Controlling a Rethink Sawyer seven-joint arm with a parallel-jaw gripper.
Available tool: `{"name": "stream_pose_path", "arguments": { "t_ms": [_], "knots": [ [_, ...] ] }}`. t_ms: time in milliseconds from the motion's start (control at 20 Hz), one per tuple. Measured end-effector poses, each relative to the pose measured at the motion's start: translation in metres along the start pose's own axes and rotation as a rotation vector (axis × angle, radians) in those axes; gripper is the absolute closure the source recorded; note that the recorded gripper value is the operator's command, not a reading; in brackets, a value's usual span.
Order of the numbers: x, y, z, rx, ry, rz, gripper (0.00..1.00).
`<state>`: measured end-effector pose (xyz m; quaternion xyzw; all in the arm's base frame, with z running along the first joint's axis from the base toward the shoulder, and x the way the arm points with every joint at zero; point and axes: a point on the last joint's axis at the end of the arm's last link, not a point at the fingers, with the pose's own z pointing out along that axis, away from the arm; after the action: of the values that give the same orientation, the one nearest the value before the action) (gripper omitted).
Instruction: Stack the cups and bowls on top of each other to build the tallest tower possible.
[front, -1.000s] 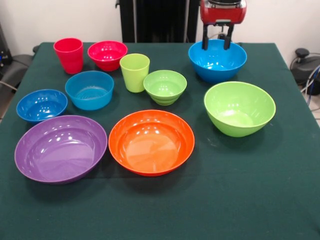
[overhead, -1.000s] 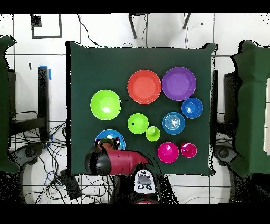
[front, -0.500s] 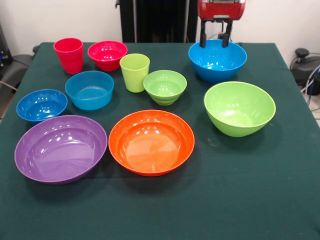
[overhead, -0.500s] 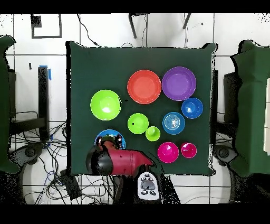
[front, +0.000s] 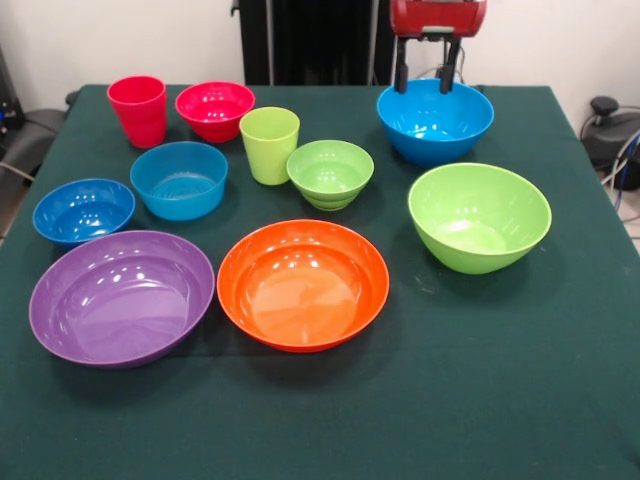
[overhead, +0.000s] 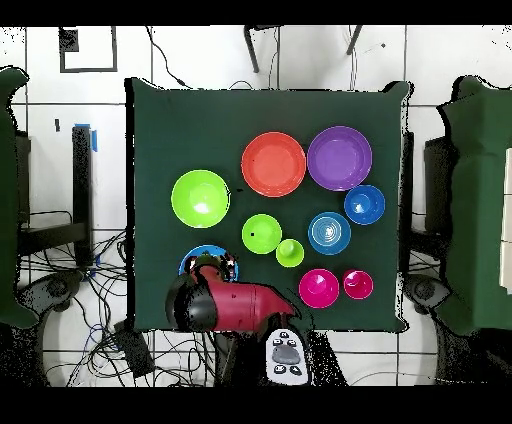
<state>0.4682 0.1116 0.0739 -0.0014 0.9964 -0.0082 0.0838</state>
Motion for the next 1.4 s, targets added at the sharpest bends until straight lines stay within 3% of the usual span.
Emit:
{"name": "stream_pose_path", "arguments": {
  "t_ms": [1400],
  "knots": [
    [-0.004,-0.026,0.001,-0.005,0.007,0.029,0.00]
  ]
}}
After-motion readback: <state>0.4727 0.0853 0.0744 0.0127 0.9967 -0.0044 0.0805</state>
